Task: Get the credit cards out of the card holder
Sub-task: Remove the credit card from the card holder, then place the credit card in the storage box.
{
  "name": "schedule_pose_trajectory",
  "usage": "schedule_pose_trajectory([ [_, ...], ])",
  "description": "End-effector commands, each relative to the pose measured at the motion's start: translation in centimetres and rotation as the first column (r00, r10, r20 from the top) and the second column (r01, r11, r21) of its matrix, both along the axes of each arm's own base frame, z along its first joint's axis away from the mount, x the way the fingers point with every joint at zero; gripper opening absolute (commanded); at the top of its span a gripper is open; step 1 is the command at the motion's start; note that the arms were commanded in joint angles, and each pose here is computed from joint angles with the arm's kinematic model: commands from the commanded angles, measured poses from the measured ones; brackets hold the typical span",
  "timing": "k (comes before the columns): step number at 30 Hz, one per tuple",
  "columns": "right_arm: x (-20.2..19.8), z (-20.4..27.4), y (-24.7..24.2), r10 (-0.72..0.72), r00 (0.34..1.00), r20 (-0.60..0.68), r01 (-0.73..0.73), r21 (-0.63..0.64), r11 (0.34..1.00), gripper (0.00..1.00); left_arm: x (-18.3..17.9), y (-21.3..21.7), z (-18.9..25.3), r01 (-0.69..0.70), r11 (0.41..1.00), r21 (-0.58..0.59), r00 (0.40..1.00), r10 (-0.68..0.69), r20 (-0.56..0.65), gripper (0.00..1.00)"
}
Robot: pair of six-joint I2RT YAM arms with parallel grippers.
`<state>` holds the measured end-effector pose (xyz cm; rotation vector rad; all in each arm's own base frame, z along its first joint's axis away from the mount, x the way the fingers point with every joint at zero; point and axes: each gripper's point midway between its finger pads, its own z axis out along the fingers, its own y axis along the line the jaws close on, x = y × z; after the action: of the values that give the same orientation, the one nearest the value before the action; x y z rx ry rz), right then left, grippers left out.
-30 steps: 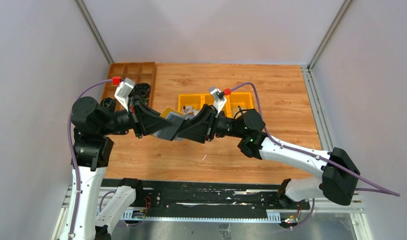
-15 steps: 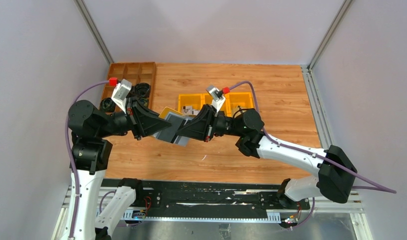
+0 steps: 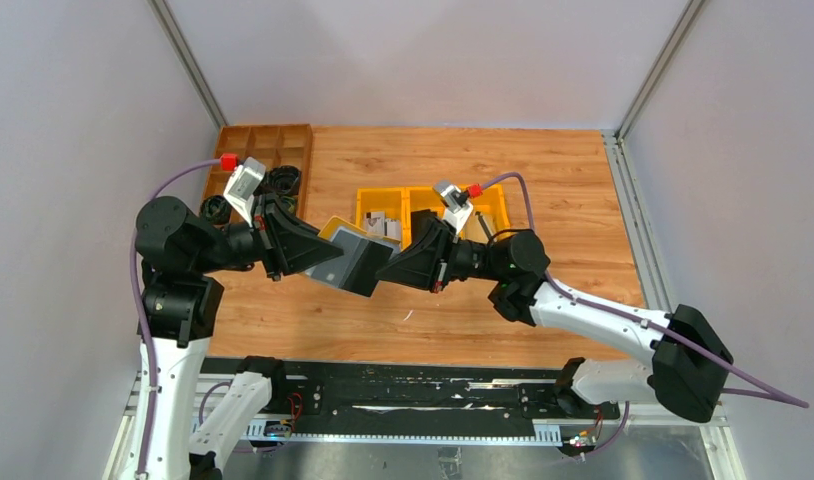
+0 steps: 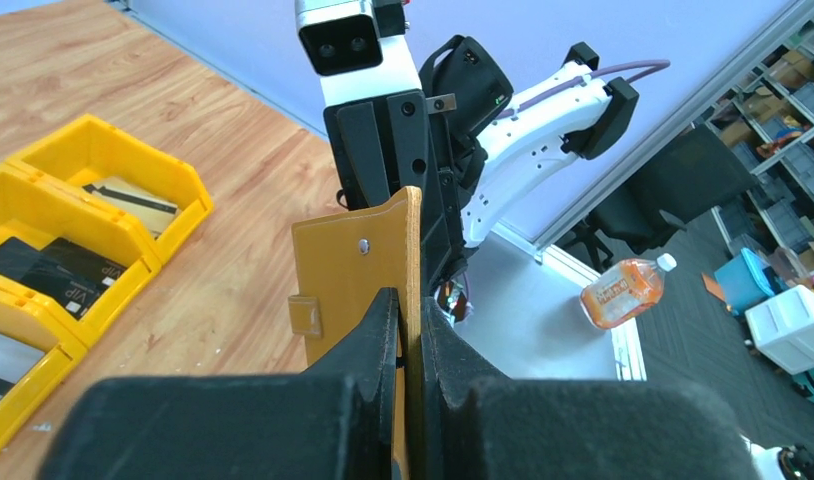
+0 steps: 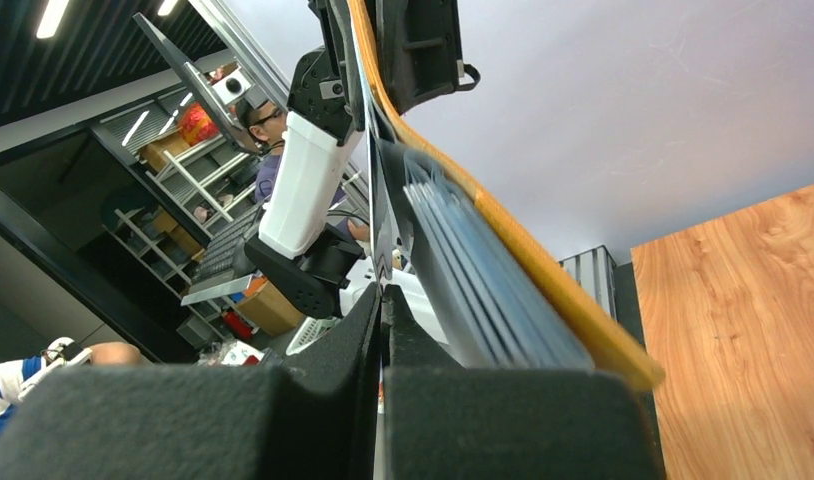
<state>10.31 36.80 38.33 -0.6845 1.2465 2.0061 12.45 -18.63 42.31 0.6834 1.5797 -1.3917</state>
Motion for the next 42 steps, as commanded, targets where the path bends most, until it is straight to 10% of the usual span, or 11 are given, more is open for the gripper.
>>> schedule_pose_trajectory([
  [1,0.5,0.3,-1.7,-0.026,0.999,0.020,0.026,-0.002,1.000,0.00,-0.5,0.0,1.3,-0.001,1.000,0.001,0.998,0.001,0.069,0.00],
  [12,7.5,-7.2,-6.7,-0.270,0.958,-0.100,0.215,-0.377,0.901,0.00,3.3,3.1,-2.3,-0.293,0.924,0.244,0.935,0.224,0.275,0.00],
  [22,16.6,-17.8,-11.2,-0.522,0.849,0.084,0.357,-0.819,0.450,0.00,1.9,2.5,-2.9,-0.211,0.945,0.251,0.953,0.141,0.270,0.00],
  [30,22.3,-24.6,-10.0,-0.507,0.857,0.088,0.242,-0.939,0.246,0.00,0.6,2.1,-2.3,-0.172,0.958,0.228,0.956,0.107,0.272,0.00],
  [42,25.9,-26.3,-7.9,-0.492,0.870,0.035,0.190,-0.944,0.269,0.00,-0.2,1.9,-1.7,-0.145,0.967,0.212,0.960,0.085,0.265,0.00],
])
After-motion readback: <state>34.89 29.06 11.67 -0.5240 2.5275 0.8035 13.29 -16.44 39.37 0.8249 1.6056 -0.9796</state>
